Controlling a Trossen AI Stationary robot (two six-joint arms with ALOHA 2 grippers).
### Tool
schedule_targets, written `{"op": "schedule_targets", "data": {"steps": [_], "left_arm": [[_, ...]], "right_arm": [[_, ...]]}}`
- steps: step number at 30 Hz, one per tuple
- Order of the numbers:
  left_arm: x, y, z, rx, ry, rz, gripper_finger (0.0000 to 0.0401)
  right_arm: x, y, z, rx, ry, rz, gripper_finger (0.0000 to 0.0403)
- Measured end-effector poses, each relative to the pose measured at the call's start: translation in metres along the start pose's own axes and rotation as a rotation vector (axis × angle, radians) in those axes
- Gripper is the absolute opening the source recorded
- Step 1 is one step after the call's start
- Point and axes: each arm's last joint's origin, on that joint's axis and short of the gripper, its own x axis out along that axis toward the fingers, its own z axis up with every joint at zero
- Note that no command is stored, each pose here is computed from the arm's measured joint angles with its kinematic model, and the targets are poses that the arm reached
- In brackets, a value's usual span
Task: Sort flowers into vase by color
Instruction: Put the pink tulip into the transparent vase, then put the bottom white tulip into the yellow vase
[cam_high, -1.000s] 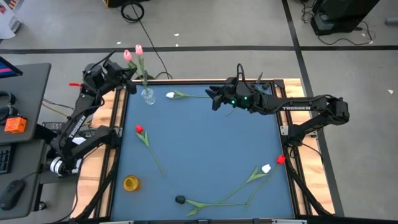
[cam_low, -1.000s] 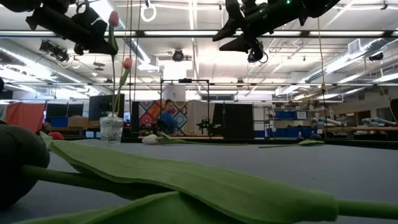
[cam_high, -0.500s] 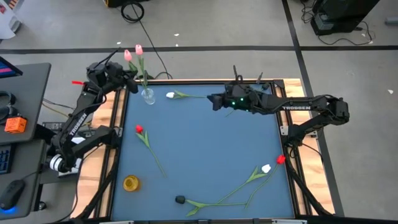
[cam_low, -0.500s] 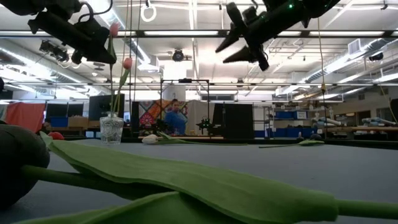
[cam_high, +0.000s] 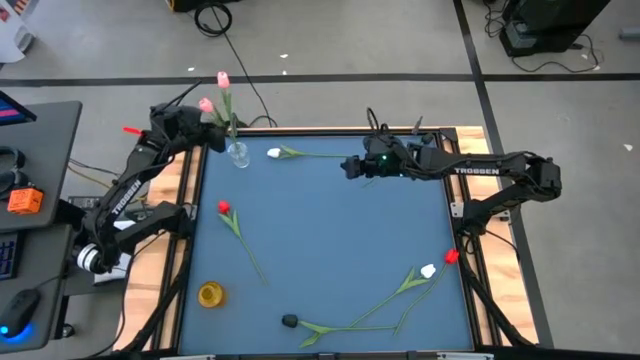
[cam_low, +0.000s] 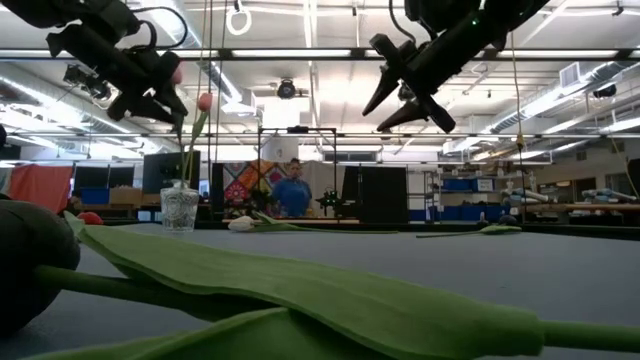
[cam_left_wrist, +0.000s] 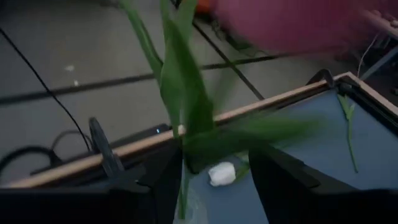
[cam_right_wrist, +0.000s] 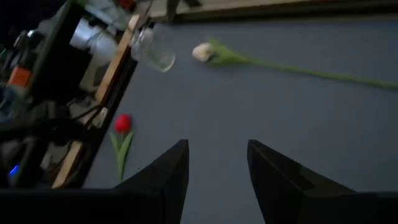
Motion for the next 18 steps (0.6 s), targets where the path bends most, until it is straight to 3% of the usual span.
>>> {"op": "schedule_targets", "data": {"steps": [7, 18], "left_arm": [[-0.001, 0.000, -0.007, -0.137, 0.072, -0.008, 0.0191], [-0.014, -0.007, -0.023, -0.220, 0.372, 0.061, 0.0170]], "right_arm": [[0.000, -0.011, -0.004, 0.048, 0.214, 0.005, 0.0171], [-0.014, -0.026, -0.040, 0.026, 0.648, -0.128, 0.0171]]}}
